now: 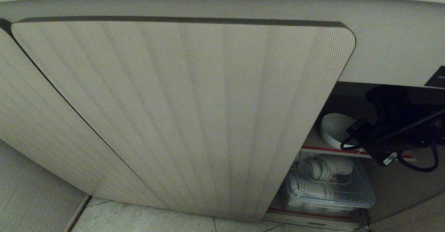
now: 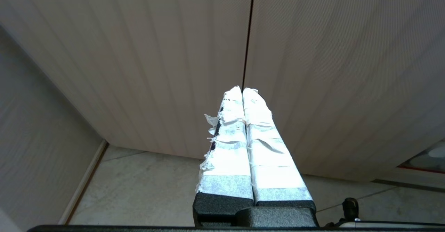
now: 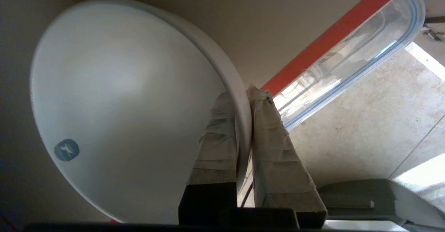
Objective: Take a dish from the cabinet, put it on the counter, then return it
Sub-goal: Put it back into the cabinet
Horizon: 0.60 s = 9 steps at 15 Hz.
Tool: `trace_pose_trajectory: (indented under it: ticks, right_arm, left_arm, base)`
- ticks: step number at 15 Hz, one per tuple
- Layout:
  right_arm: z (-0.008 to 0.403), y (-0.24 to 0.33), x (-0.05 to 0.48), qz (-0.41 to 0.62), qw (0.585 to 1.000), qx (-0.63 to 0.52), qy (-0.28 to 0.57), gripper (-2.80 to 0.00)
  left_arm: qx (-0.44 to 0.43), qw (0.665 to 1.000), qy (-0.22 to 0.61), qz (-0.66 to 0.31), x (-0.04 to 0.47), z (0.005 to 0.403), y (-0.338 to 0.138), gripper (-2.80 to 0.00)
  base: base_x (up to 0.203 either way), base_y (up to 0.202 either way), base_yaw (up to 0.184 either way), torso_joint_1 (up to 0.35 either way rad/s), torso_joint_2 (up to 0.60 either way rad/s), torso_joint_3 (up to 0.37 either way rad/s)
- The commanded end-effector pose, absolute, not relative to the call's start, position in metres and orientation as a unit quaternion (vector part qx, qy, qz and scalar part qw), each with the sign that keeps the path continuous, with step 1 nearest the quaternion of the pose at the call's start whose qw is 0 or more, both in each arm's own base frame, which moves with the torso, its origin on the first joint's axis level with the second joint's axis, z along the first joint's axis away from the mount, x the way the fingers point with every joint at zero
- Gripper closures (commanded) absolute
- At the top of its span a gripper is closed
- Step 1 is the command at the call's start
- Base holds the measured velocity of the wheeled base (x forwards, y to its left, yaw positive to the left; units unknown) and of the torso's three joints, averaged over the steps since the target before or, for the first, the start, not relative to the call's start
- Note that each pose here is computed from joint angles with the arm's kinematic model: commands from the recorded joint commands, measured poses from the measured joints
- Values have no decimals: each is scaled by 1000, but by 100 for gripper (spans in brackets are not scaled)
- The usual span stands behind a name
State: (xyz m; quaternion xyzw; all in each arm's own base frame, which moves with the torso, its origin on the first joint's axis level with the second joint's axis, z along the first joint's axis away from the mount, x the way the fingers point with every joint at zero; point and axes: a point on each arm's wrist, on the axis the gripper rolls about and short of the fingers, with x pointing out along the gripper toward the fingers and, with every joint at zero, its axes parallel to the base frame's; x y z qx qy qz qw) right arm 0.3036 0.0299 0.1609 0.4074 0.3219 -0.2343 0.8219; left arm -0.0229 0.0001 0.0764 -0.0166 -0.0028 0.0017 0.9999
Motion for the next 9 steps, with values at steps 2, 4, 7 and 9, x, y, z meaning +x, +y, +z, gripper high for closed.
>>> trace_pose_trajectory:
  ticks: [2, 4, 7, 9]
  right_arm:
    - [162, 31, 311, -244, 815, 423, 311, 0]
    - [162, 31, 311, -247, 815, 422, 310, 0]
    - [167, 31, 316, -246, 819, 422, 301, 0]
    - [169, 32, 318, -244, 821, 422, 297, 0]
  left_arm:
    - [-17, 1000, -3, 2, -23, 76, 0, 0]
    - [-17, 1000, -3, 3, -23, 76, 0, 0]
    - [-17, 1000, -3, 2, -23, 76, 0, 0]
    - [-17, 1000, -3, 2, -23, 76, 0, 0]
  base:
    - [0, 0, 0, 0, 0, 0]
    - [0, 0, 0, 0, 0, 0]
    - [0, 0, 0, 0, 0, 0]
    - [0, 0, 0, 0, 0, 0]
